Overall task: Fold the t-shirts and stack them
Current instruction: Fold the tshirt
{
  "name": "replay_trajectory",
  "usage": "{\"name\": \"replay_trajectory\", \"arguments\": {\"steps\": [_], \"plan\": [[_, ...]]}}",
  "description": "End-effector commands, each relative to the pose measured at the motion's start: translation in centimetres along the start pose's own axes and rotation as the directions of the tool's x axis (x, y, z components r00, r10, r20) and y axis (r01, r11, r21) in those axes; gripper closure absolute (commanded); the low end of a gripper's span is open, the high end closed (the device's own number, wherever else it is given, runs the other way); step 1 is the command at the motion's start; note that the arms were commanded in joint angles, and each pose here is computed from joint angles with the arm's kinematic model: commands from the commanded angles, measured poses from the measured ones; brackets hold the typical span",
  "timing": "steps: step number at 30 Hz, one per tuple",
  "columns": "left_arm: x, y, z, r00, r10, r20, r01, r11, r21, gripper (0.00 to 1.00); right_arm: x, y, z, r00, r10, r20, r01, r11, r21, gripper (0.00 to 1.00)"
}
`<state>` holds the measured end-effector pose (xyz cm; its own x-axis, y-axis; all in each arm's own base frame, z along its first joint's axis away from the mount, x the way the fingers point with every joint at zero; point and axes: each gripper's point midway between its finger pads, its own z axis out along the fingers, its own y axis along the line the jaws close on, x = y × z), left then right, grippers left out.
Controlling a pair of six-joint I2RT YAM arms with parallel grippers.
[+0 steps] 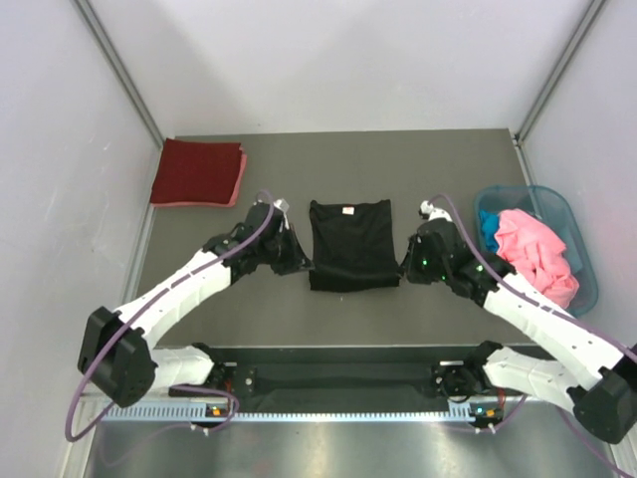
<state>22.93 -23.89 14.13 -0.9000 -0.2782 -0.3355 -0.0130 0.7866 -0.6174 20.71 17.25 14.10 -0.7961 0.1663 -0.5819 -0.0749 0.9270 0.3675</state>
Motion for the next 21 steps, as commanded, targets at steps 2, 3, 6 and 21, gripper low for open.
{"name": "replay_trajectory", "arguments": {"steps": [2, 3, 6, 21], "plan": [[-4.4, -0.8, -0.8, 0.996, 0.032, 0.083, -0.031, 0.999, -0.017, 1.00, -5.3, 1.1, -0.1, 0.993, -0.033, 0.109, 0.034, 0.999, -0.006, 1.00], [-5.3, -0.9, -0.4, 0.996, 0.032, 0.086, -0.030, 0.999, -0.019, 1.00, -5.7, 0.9, 0.6, 0.995, -0.041, 0.094, 0.041, 0.999, -0.001, 1.00], [-7.9, -1.2, 0.2, 0.994, 0.031, 0.101, -0.033, 0.999, 0.015, 1.00, -7.7, 1.0, 1.8, 0.995, -0.048, 0.092, 0.049, 0.999, -0.005, 1.00], [-20.1, -3.1, 6.3, 0.983, 0.062, 0.174, -0.099, 0.973, 0.209, 1.00, -17.1, 1.3, 10.0, 0.997, -0.040, 0.059, 0.043, 0.997, -0.058, 1.00]]}}
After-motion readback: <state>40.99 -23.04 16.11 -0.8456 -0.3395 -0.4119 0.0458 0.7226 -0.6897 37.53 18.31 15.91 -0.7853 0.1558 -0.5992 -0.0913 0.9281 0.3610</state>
